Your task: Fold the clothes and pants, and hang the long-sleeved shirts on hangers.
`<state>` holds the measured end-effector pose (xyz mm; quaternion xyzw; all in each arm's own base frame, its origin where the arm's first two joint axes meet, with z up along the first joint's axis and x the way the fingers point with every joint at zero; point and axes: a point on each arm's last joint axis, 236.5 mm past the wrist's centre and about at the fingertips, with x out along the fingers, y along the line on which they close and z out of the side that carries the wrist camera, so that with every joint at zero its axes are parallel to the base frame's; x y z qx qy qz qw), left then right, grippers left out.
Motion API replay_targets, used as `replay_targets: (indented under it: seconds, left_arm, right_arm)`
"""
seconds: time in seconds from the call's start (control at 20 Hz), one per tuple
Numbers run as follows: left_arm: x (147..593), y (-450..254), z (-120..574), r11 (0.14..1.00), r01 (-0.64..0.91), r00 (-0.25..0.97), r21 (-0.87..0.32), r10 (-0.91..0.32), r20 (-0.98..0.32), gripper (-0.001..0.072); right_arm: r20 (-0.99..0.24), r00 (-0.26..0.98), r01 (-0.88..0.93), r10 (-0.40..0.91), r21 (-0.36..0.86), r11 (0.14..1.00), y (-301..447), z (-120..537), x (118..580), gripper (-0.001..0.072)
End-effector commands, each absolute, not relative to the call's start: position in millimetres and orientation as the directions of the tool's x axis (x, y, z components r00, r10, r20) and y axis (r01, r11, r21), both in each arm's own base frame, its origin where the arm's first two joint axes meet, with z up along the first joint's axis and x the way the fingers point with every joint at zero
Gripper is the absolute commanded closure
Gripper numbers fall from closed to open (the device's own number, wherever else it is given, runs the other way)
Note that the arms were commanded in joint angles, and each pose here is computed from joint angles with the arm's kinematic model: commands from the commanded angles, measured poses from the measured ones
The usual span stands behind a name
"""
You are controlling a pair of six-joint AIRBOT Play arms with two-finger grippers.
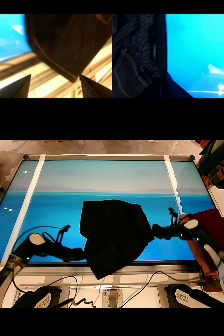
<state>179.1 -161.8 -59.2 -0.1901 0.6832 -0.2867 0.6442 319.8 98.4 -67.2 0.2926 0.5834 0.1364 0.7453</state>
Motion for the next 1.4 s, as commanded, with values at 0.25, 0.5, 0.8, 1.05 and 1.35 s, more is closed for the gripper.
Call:
replay_targets:
  seconds: [0.25,0.5,0.8,1.05,1.35]
  left_arm:
    - [139,-172,-78,0.790,0.070,-0.219,-0.609,-0.583,-0.782,0.0024]
    - [129,-145,-95,0.847,0.123,-0.252,-0.518,-0.478,-0.841,0.0024]
    - [160,-120,-83,0.869,0.068,-0.173,-0.491,-0.474,-0.863,0.0026]
    - [140,-120,-84,0.856,0.022,-0.268,-0.516,-0.492,-0.828,0.0183]
    - [129,-135,-114,0.836,-0.012,-0.284,-0.549,-0.529,-0.800,0.0169]
  right_arm:
    - [-0.705,0.324,-0.024,0.631,0.660,0.750,170,-34,282,0.0685]
    - [-0.691,0.320,-0.034,0.648,0.675,0.737,180,-31,281,0.0685]
    - [-0.692,0.325,-0.035,0.644,0.672,0.740,179,-31,282,0.0685]
    - [-0.692,0.326,-0.035,0.644,0.672,0.740,179,-31,282,0.0685]
    - [-0.692,0.326,-0.035,0.644,0.672,0.740,179,-31,282,0.0684]
